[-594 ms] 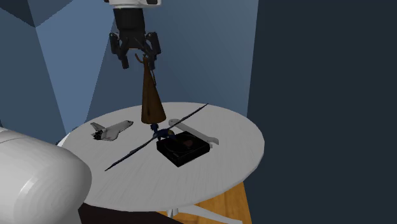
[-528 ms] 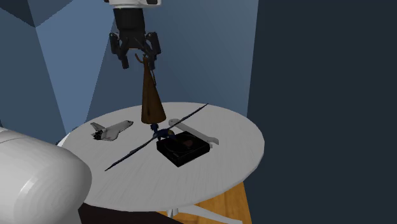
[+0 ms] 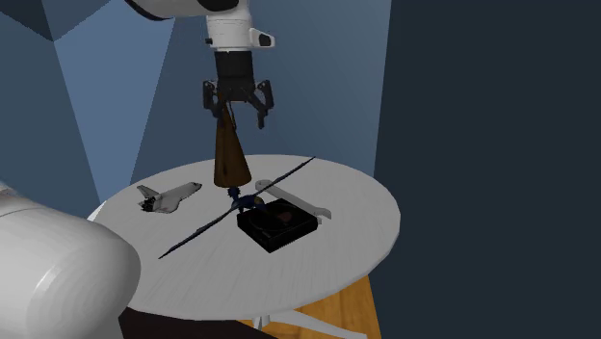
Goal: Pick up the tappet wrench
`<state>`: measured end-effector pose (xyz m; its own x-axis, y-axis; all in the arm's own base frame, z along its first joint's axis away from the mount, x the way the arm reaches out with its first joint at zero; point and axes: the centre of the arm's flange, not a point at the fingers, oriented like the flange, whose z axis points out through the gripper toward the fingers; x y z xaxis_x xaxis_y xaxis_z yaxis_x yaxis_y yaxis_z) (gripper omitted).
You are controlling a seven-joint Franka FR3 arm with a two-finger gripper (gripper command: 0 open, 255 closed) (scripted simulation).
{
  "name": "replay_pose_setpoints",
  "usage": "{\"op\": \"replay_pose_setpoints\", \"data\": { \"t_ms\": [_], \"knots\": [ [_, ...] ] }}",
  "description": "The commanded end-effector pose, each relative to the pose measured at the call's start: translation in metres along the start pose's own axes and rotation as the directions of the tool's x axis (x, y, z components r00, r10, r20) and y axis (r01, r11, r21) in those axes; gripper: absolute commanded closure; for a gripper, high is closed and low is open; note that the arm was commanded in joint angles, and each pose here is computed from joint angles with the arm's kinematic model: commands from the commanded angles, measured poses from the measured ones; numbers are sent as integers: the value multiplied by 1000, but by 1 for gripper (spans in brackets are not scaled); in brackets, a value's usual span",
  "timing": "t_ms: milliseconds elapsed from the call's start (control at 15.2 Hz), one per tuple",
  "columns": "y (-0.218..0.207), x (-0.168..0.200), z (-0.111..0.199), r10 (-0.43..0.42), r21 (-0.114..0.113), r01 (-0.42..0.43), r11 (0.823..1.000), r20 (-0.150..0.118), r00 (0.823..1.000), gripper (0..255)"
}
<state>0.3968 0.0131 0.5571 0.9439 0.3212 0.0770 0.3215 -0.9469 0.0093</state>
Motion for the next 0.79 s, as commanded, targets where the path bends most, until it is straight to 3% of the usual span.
{"op": "replay_pose_setpoints", "data": {
  "t_ms": [0, 330, 726],
  "knots": [
    [10, 21, 17, -62, -1, 62, 998, 16, 998, 0],
    [31, 68, 64, -205, 3, 206, 979, 56, 977, 0],
    [47, 125, 123, -371, 14, 372, 928, 102, 923, 0]
  ]
}}
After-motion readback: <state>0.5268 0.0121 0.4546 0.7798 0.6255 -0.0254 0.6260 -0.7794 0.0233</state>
